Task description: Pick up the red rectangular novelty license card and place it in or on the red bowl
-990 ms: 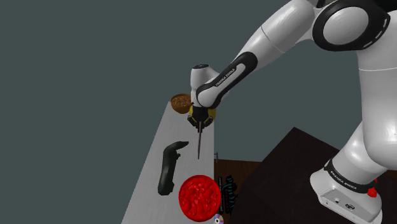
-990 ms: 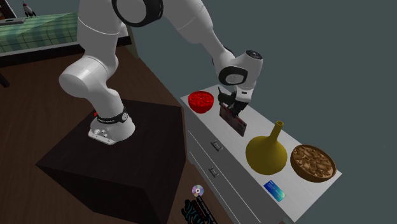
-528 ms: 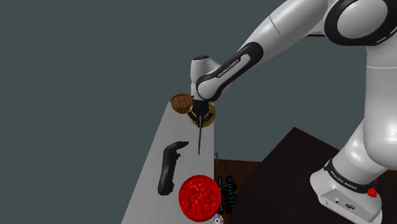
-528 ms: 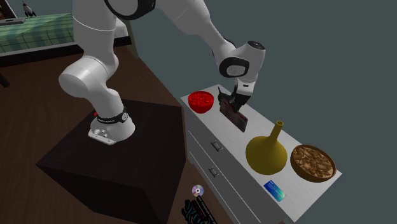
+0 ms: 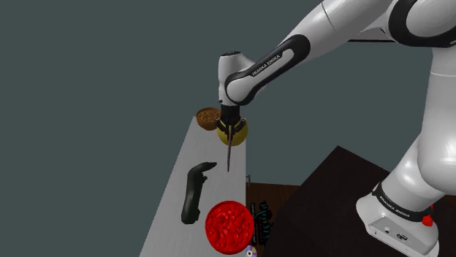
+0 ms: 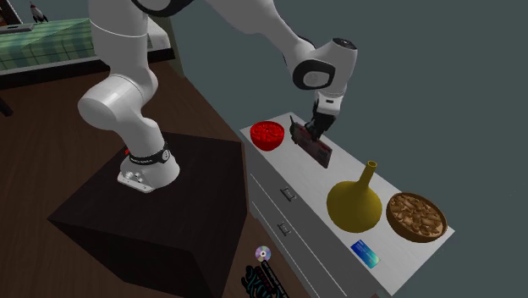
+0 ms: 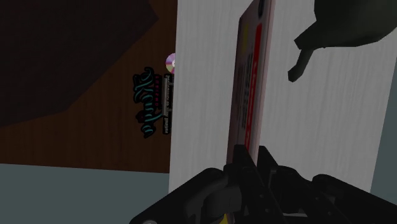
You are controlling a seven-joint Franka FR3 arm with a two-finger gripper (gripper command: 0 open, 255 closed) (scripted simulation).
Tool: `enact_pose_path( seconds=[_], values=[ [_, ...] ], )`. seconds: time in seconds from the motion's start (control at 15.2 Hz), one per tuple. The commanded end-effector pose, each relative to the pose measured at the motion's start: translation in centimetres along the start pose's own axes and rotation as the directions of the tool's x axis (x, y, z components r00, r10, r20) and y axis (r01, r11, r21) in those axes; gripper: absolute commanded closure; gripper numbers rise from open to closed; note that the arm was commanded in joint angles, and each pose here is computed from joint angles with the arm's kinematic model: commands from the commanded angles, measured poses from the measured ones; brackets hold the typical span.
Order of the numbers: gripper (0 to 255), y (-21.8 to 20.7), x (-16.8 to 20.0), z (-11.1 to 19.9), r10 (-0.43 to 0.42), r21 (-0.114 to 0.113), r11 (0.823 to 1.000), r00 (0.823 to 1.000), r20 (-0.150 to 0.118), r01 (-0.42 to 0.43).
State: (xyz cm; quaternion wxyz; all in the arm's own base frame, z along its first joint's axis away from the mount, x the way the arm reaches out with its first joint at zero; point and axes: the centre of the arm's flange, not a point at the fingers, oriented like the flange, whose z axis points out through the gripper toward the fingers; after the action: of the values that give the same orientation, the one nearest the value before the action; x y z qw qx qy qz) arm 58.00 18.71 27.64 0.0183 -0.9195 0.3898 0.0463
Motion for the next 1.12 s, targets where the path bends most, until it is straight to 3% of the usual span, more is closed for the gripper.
enact_pose_path(
  seconds=[0.0,0.2,1.06],
  values=[
    [255,0.0,-0.2,-1.1,0.000,0.000,1.000,1.000,0.000,0.000],
    [255,0.0,-0.3,-2.4,0.000,0.000,1.000,1.000,0.000,0.000],
    [255,1.1,-17.4,-3.7,0.000,0.000,1.000,1.000,0.000,0.000]
  ],
)
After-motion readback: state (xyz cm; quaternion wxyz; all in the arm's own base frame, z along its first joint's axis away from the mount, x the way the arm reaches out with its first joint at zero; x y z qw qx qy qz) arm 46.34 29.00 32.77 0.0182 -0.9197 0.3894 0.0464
